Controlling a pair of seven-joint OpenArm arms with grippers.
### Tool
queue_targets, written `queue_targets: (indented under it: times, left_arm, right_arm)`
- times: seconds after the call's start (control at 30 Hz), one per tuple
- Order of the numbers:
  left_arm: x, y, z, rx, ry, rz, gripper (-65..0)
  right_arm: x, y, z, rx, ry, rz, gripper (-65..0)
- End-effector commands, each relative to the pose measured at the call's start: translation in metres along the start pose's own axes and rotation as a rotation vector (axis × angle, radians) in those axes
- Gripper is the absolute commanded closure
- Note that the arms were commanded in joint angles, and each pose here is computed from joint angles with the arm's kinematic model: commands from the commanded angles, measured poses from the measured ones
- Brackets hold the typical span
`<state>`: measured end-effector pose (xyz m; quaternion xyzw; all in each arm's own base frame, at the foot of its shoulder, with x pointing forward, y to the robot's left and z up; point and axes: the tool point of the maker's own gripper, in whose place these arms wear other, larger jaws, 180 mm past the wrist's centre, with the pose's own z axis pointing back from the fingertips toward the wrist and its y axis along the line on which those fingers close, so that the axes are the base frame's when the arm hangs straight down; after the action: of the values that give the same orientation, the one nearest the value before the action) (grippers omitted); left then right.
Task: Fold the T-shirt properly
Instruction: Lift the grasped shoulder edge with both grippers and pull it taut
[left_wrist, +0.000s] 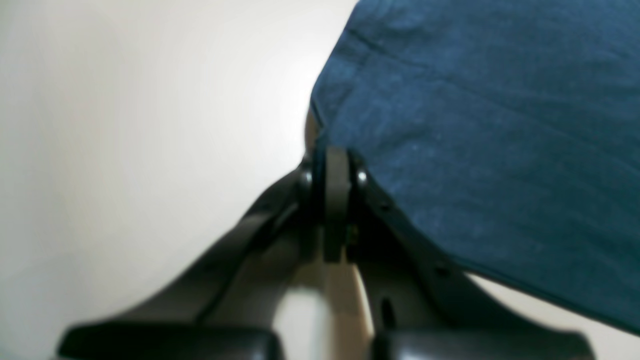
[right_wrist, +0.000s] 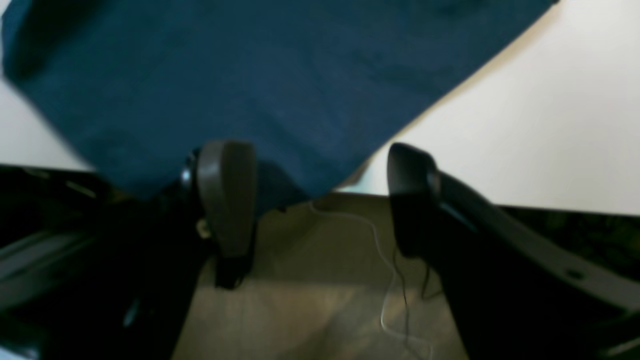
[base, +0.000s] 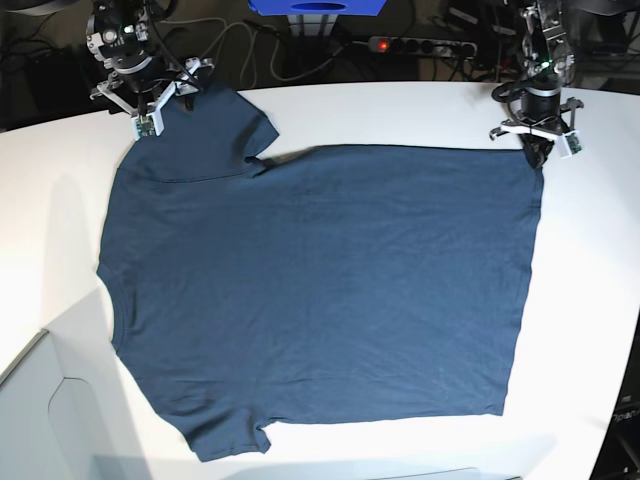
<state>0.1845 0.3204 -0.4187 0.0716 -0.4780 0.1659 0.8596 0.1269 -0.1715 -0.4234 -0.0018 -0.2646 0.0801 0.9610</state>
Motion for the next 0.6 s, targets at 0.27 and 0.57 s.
queue_targets:
  times: [0.27,0.57]
  left_arm:
    - [0.009,0.004,0.001,0.006,-0.024,-0.014,0.0]
    - [0.005,0.006,0.005,0.01,-0.013,-0.018,0.0]
  right_arm:
    - [-0.012,-0.009,-0.013,-0.012,0.025,0.001,-38.6]
    - [-0.012,-0.011,-0.012,-0.017,0.026,0.002,0.0]
